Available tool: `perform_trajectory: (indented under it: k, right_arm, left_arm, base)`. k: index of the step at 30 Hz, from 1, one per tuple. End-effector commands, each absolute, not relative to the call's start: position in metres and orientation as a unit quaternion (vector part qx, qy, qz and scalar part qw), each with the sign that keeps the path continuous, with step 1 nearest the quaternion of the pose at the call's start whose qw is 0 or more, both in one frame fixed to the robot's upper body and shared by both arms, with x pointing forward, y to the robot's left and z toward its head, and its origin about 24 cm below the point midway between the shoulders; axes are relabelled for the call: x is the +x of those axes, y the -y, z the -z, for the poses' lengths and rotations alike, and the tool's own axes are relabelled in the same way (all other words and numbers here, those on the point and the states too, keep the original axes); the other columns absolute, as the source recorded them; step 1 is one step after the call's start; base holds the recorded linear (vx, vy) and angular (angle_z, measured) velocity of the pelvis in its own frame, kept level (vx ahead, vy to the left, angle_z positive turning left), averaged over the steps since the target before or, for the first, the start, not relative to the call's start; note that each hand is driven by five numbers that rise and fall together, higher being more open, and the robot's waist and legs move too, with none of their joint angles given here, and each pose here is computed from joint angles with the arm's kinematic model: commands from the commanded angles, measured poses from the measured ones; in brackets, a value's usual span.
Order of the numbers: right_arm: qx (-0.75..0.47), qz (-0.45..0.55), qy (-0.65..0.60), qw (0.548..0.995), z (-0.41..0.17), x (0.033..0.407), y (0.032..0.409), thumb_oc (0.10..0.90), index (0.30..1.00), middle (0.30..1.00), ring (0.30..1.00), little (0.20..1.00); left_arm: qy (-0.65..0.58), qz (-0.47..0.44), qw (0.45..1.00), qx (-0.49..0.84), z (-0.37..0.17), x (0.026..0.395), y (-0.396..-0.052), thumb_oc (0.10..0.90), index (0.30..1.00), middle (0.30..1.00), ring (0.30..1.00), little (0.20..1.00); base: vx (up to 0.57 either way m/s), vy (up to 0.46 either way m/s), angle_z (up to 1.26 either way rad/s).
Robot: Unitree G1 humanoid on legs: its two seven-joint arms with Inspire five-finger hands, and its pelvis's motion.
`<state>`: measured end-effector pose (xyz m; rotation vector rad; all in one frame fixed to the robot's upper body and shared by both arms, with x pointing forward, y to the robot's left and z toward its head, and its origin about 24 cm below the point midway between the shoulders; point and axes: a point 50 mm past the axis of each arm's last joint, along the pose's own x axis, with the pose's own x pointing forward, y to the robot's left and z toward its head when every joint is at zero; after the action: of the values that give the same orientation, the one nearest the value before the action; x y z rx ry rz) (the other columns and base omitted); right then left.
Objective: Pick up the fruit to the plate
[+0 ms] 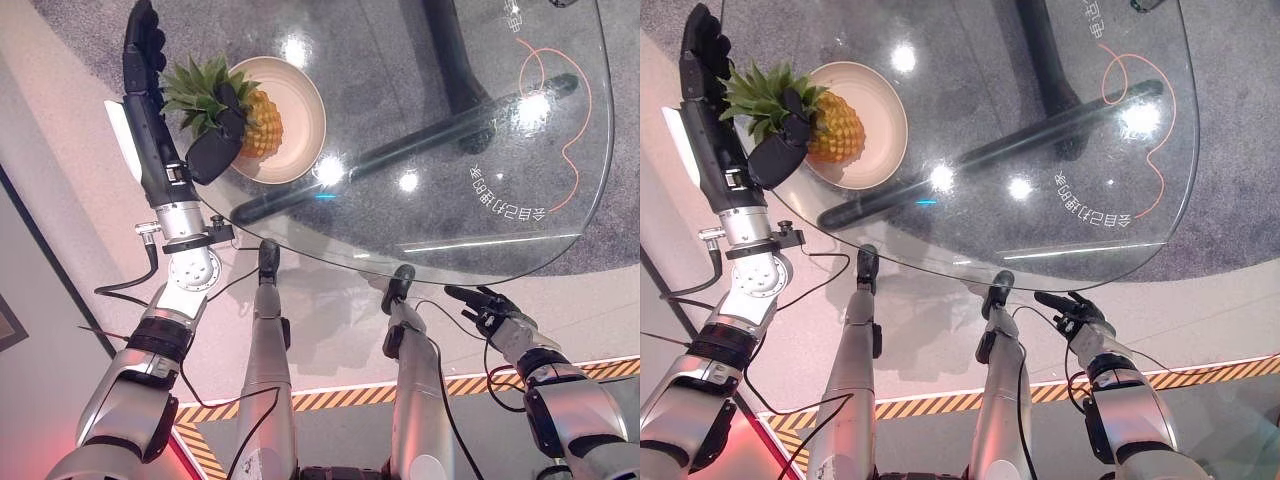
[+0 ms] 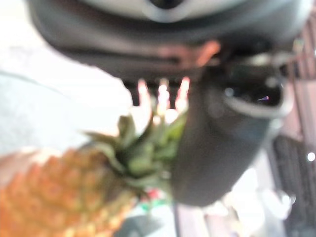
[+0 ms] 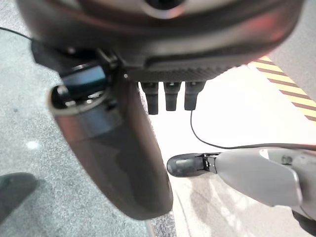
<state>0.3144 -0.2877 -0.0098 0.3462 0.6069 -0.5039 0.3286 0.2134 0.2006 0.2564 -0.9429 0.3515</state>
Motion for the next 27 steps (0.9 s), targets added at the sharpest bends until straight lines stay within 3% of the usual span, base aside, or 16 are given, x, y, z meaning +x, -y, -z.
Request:
perform_trajectory:
  k: [1, 27]
  right_arm:
    - [0.152, 0.303, -0.310, 0.888, 0.0210, 0.2844, 0.3228, 0.800, 0.900, 0.900, 0.900, 0.900]
    - [0.148, 0.310, -0.302, 0.889, 0.0147, 0.2863, 0.3289, 0.800, 0.900, 0.900, 0.900, 0.900]
  left_arm:
    - [0.520, -0.164, 0.829, 0.123, -0.2267, 0.3177, -0.2153, 0.800, 0.900, 0.900, 0.900, 0.900]
    - [0.521, -0.122, 0.823, 0.193, -0.2178, 0.3141, -0.2080, 0.800, 0.900, 0.900, 0.900, 0.900]
  base:
    - [0.00, 0.000, 0.00]
    - [0.00, 0.000, 0.00]
